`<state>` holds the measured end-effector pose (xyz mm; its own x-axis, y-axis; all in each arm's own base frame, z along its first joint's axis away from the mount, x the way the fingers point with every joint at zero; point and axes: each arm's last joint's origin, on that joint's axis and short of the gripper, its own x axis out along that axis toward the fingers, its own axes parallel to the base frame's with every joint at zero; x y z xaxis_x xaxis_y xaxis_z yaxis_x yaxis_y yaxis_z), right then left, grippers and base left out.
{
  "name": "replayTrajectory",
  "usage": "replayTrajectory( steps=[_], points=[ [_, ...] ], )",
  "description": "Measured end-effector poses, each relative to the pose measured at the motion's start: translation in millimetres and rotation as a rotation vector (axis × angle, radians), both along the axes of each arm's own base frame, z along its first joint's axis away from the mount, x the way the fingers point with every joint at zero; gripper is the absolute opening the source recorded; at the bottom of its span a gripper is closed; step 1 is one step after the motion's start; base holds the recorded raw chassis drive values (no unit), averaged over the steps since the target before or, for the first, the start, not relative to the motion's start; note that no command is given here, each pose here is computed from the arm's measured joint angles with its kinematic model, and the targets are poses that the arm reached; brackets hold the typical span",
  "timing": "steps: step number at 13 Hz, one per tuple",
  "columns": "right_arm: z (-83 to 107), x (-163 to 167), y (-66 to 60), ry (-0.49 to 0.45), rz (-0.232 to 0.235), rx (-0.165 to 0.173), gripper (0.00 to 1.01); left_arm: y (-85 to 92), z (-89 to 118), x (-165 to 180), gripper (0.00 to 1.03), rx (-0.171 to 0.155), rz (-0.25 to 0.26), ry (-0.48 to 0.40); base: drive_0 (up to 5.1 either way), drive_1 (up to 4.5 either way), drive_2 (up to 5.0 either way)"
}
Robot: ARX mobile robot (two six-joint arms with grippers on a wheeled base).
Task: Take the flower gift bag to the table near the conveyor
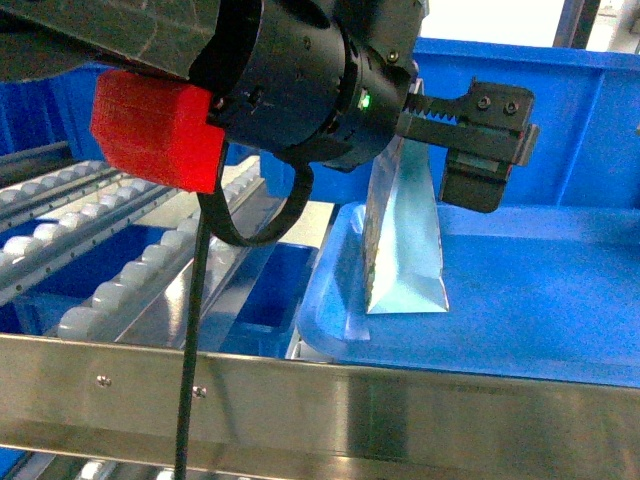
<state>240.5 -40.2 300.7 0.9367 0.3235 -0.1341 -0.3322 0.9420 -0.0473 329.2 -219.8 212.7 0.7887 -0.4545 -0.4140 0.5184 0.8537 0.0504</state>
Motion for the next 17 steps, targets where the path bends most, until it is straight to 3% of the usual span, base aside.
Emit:
replayTrajectory(
  steps=[2,3,6,10,11,13,15,16,17],
  points=[
    [0.0,0,0.0,0.0,0.0,0.0,0.02,-0.5,-4,2,0.98,0.011,0.029,-0.011,0.0,0.0,0.0],
    [0.0,0,0.0,0.0,0.0,0.0,0.02,-0.5,-4,2,0.9,0.012,0.027,-0.013,0.0,0.0,0.0],
    [0.0,0,0.0,0.0,0.0,0.0,0.02,-0.5,-4,2,0.5,0.012,0.027,-0.013,0.0,0.0,0.0],
    [0.0,0,0.0,0.0,0.0,0.0,0.02,-0.5,-4,2,0.07,0.012,0.027,-0.012,0.0,0.0,0.0],
    [0.0,0,0.0,0.0,0.0,0.0,0.02,-1.0,-3,2,0.02,0.009,0.026,-0.012,0.0,0.0,0.0],
    [0.0,0,0.0,0.0,0.0,0.0,0.02,4.4,-2,3,0.02,-0.005,0.074,-0.041,0.0,0.0,0.0],
    [0.0,0,0.0,0.0,0.0,0.0,0.02,25.5,22,-2,0.02,-0.071,0.153,-0.074,0.0,0.0,0.0],
    [0.0,0,0.1,0.0,0.0,0.0,0.02,42.0,46,-8,0.02,-0.133,0.192,-0.116,0.0,0.0,0.0],
    [0.0,0,0.0,0.0,0.0,0.0,0.02,79.1,75,-25,0.02,-0.222,0.283,-0.165,0.0,0.0,0.0]
  ],
)
